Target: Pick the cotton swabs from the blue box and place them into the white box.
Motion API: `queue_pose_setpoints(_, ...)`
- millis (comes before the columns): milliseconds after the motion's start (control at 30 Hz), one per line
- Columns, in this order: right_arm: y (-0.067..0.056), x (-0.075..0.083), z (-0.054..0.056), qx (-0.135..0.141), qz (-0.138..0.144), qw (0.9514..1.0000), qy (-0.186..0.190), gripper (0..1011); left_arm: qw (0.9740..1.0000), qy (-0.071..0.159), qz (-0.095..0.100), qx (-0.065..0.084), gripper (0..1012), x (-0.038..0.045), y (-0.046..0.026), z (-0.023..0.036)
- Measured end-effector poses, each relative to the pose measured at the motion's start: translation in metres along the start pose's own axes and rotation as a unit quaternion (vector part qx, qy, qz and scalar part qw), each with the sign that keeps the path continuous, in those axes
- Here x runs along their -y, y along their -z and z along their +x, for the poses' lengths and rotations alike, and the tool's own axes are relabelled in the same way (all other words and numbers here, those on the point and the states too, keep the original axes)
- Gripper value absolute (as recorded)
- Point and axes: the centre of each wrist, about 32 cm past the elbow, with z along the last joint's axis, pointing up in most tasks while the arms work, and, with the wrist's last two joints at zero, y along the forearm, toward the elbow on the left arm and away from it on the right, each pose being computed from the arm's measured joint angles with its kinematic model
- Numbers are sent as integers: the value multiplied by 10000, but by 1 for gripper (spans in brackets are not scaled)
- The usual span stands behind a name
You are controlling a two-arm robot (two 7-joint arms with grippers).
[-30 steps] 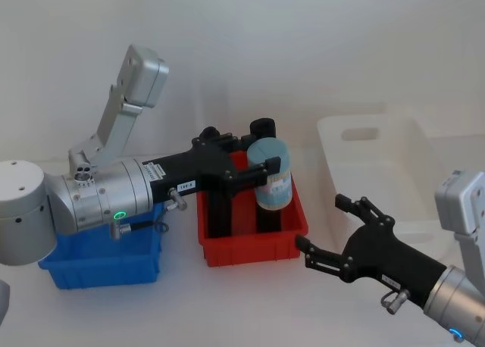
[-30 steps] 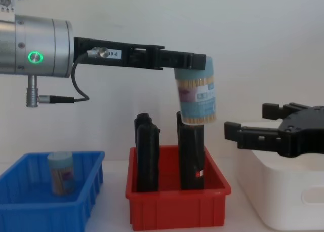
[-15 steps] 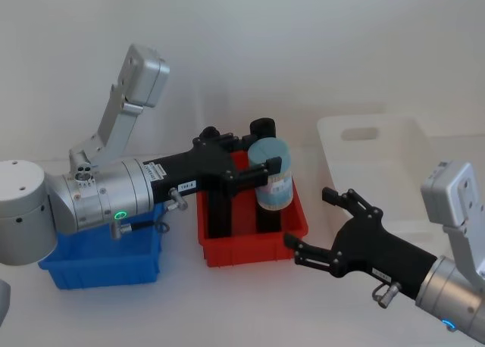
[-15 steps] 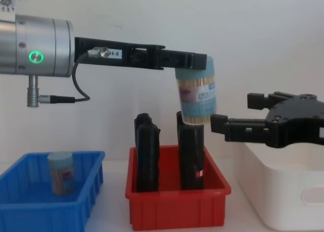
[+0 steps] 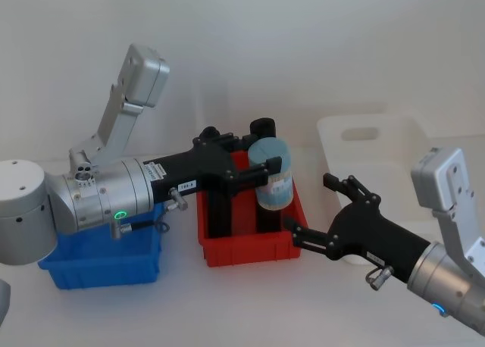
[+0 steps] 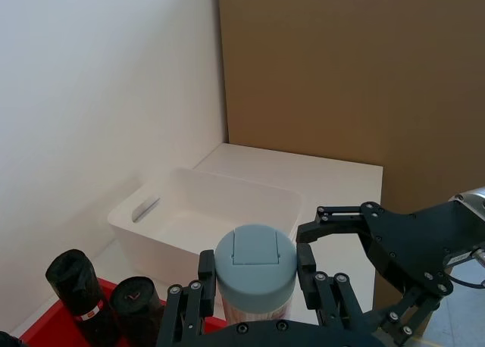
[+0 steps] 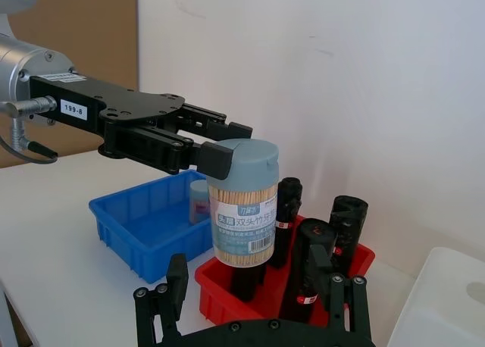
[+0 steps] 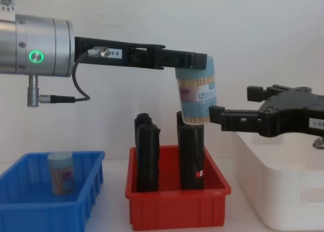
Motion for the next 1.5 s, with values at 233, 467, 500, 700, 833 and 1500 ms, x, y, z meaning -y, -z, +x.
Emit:
queue_pose_setpoints(233,30,-116,38,-1,-30,10000,30,1001,10000,0,0,0,644,0,0,0)
queue_pose_setpoints(467,70,-239,74,-16,-46,10000,-9,1001,10000,0,0,0,644,0,0,0)
queue_pose_setpoints(500,74,-251,78,-15,-46,10000,-14,1001,10000,0,0,0,644,0,0,0)
queue_pose_setpoints(700,95,-340,102,-24,-31,9999,-104,1001,10000,0,0,0,644,0,0,0)
queue_pose_setpoints(833,103,-389,110,-23,-15,9998,-186,1002,10000,0,0,0,644,0,0,0)
queue_pose_setpoints(1500,89,-585,116,82,27,9993,-368,685,10000,-4,-1,1,644,-1,0,1)
